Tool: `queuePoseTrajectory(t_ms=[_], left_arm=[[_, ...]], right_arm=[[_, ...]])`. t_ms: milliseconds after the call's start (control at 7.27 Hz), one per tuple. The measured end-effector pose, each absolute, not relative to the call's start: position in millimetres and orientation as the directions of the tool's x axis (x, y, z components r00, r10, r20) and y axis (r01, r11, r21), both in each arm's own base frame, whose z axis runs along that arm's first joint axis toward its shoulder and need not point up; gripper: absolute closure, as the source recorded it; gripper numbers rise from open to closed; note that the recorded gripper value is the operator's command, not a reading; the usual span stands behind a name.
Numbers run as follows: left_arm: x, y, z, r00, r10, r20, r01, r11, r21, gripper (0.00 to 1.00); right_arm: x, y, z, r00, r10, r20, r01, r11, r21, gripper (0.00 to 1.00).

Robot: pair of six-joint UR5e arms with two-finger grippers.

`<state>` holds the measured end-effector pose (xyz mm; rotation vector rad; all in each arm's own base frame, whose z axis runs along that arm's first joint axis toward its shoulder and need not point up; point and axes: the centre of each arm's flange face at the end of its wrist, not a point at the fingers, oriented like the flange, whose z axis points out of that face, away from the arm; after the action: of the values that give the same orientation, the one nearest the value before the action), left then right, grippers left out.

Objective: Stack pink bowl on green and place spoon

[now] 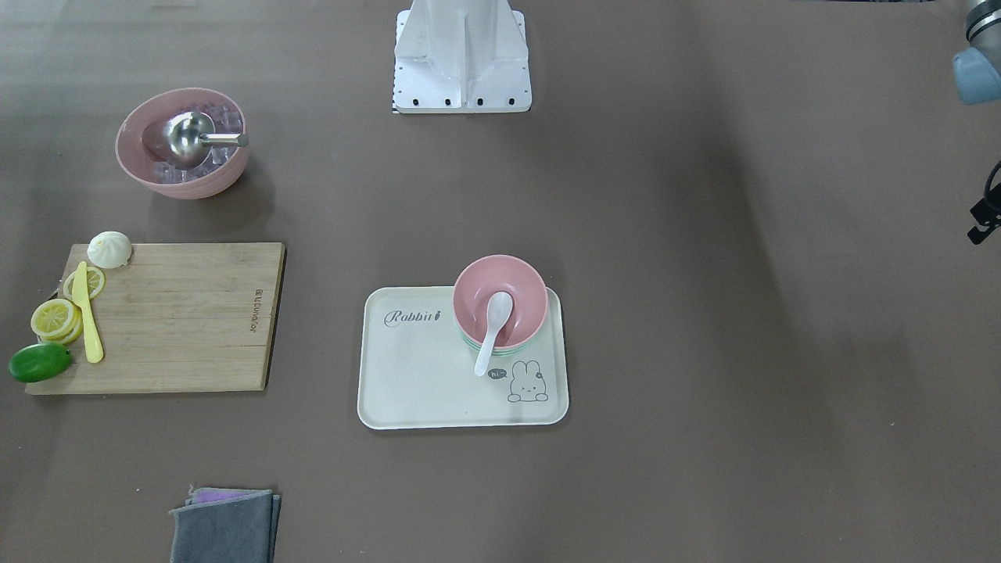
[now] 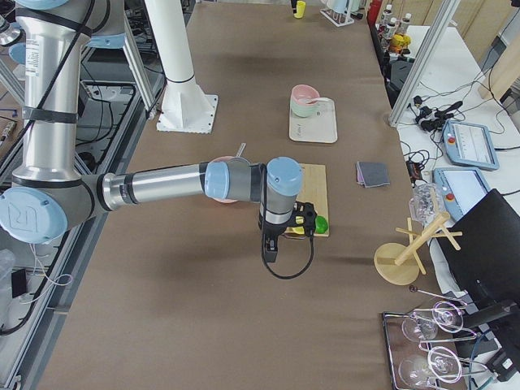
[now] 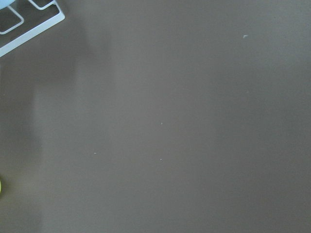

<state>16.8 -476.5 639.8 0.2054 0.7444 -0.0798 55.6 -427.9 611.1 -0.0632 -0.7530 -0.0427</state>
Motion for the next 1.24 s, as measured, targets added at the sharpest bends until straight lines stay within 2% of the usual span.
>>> queuePoseTrajectory(t_ms=[412, 1238], left_arm=[[-13.8, -496.3, 637.1, 0.723, -0.081, -0.686, 0.164, 0.985, 0.057, 0.02], [-54.0, -494.0, 645.0, 0.684, -0.078, -0.725, 0.138, 0.99, 0.024, 0.02]], right_arm=[[82.9, -445.8, 668.8, 0.704, 0.035, 0.709, 0.015, 0.998, -0.064, 0.0], [85.6, -470.5, 670.1, 0.685, 0.047, 0.727, 0.001, 0.998, -0.066, 0.0]])
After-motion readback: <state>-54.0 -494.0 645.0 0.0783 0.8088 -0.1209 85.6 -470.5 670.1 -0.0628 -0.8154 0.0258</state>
